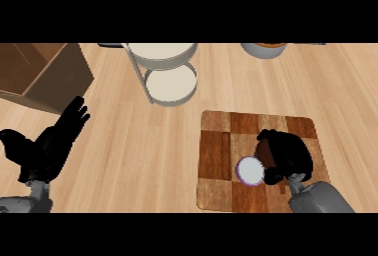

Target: Pick the cupcake from the cutting board and place it in the tiered basket

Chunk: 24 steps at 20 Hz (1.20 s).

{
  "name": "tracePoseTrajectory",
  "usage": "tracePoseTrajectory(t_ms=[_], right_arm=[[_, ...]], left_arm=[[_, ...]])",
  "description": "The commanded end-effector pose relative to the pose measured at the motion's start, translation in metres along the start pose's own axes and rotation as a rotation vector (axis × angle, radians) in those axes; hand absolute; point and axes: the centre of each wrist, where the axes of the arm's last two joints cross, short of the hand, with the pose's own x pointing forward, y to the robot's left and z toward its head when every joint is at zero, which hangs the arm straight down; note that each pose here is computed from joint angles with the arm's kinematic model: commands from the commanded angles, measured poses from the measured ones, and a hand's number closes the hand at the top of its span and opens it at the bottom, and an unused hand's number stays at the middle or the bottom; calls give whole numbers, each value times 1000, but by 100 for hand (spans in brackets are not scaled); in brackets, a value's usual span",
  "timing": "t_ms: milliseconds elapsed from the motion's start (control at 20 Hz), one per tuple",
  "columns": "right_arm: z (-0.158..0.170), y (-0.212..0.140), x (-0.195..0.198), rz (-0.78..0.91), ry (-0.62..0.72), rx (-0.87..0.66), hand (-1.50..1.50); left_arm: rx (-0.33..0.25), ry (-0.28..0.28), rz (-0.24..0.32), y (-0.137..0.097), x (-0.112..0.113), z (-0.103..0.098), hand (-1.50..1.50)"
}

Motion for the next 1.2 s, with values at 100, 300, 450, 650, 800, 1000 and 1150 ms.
tracePoseTrajectory(t_ms=[100,300,450,650,800,1000,1150], right_arm=[[-15,25,-7,128,-49,43,150],[-29,17,-7,150,-42,-8,150],[-39,7,-41,107,34,-8,150],[-50,-11,-69,102,85,-79,150],[-47,-27,-58,86,39,-250,150],[-39,-76,-38,-72,-49,-501,150],[-18,-85,-14,-313,-183,-610,150]], left_arm=[[2,-1,-19,3,-14,6,0],[-4,-11,-13,-14,-15,-2,0],[-1,-18,8,5,-10,-5,0],[4,7,11,2,-2,10,0],[7,4,3,-9,-6,-7,0],[21,-17,-5,4,-2,5,0],[11,22,0,2,-2,4,0]])
